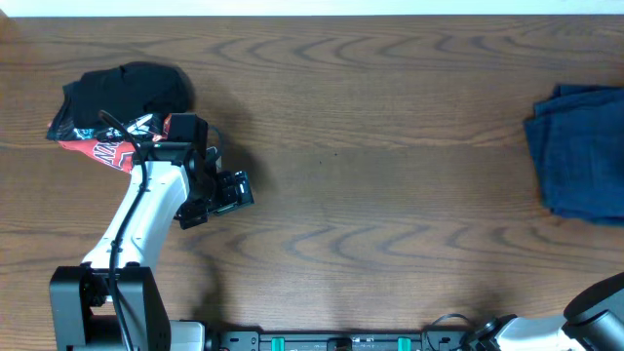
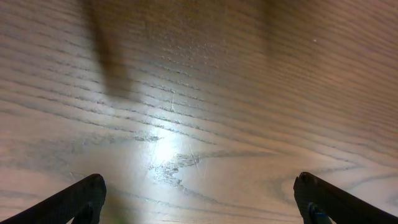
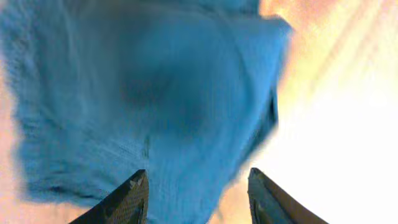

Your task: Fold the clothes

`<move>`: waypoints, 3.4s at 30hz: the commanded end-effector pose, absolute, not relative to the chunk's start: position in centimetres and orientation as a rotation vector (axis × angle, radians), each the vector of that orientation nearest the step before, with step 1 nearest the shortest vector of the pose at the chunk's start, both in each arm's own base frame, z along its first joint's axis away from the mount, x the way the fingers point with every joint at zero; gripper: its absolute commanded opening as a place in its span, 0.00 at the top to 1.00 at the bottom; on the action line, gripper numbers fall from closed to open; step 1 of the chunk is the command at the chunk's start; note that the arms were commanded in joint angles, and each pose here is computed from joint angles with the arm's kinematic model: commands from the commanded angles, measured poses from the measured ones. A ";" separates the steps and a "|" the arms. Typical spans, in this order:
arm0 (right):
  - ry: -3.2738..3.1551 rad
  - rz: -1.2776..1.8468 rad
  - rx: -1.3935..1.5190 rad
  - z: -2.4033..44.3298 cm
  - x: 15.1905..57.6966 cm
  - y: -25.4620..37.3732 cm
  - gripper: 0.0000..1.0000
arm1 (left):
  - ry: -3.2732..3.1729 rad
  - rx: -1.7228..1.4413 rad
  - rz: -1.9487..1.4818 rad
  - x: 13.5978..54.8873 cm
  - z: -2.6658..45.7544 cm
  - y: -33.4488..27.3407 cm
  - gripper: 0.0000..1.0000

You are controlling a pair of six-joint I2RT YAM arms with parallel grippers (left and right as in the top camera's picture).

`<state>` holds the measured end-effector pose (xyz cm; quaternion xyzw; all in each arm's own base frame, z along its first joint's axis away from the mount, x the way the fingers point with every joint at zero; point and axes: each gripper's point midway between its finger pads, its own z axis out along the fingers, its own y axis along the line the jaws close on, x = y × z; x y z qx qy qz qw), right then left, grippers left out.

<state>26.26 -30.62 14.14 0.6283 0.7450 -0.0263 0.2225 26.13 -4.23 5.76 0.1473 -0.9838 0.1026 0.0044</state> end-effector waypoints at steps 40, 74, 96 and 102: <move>2.389 0.163 0.273 22.6 36.9 -2.8 0.01 | -3.607 0.397 0.117 26.5 17.8 -0.7 0.05; 2.355 -0.020 0.381 17.7 22.8 -3.3 0.01 | -4.098 0.473 0.266 23.2 26.2 -0.3 0.02; 1.638 0.059 -0.013 18.2 25.2 0.9 0.01 | -4.098 0.473 0.266 23.2 26.2 -0.3 0.02; 1.618 0.042 0.002 16.3 24.6 0.6 0.01 | -4.098 0.473 0.266 23.2 26.2 -0.3 0.02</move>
